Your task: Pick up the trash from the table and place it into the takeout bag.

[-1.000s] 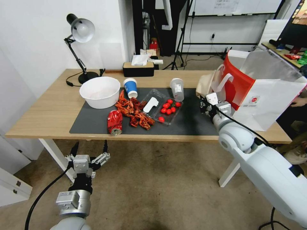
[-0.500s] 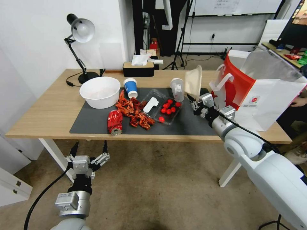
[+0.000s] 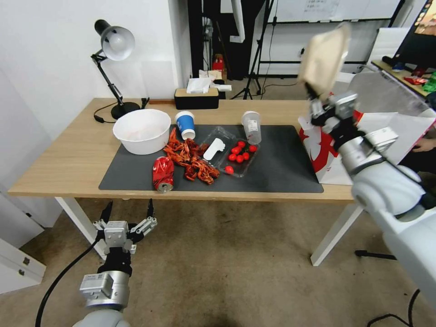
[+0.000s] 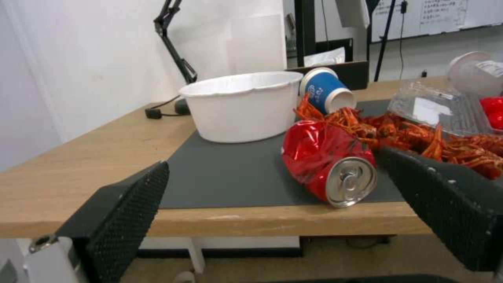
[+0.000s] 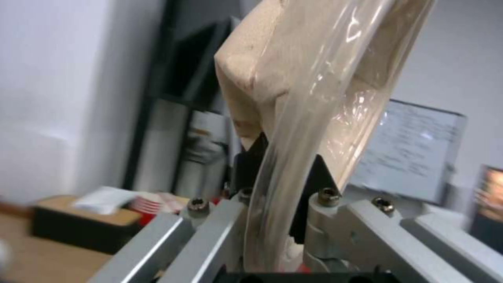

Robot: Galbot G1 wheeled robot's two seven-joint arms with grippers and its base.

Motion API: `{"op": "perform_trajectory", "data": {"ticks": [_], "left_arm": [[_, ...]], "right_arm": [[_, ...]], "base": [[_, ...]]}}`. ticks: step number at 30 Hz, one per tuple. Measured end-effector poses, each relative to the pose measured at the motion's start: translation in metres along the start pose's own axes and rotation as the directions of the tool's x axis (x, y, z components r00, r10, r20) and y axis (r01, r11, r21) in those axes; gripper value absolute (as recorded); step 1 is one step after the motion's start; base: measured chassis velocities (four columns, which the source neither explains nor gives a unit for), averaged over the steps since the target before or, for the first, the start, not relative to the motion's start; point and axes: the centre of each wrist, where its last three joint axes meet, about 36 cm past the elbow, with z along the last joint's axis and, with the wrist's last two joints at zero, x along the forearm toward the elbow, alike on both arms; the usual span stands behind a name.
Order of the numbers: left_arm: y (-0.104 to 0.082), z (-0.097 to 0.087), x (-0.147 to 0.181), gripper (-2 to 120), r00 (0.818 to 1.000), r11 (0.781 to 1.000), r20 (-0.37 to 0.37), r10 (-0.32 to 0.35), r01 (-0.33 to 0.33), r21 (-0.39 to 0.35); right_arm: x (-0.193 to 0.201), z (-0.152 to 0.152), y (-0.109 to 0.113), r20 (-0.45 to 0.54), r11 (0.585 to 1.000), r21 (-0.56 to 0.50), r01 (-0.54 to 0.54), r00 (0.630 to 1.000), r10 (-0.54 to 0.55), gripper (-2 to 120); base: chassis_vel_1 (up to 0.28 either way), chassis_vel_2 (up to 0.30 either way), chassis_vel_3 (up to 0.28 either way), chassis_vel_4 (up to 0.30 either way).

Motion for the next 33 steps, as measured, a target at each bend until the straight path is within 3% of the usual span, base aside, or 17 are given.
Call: {"op": "perform_trajectory", "data": {"ticks": [2, 6, 13, 33], "left_arm": [[0.0, 0.0, 0.0, 100, 1.0, 1.0, 0.0, 0.0, 0.0, 0.0], [0.001, 0.0, 0.0, 100, 1.0, 1.0, 0.0, -0.003, 0.003, 0.001], [0.001, 0.0, -0.001, 100, 1.0, 1.0, 0.003, -0.003, 0.003, 0.001], [0.001, 0.0, -0.001, 100, 1.0, 1.0, 0.008, -0.008, 0.008, 0.002]], "right_arm": [[-0.001, 0.0, -0.001, -0.008, 1.0, 0.001, -0.022, 1.0, 0.022, 1], [-0.011, -0.001, -0.011, -0.101, 0.977, 0.026, -0.213, 0.971, 0.215, 1], [-0.017, 0.005, -0.021, -0.165, 0.962, 0.055, -0.266, 0.948, 0.272, 3], [-0.022, 0.008, -0.024, -0.211, 0.965, 0.051, -0.257, 0.942, 0.262, 73]], "base": [[0.0, 0.0, 0.0, 0.0], [0.0, 0.0, 0.0, 0.0], [0.0, 0.0, 0.0, 0.0], [0.0, 0.0, 0.0, 0.0]]}}
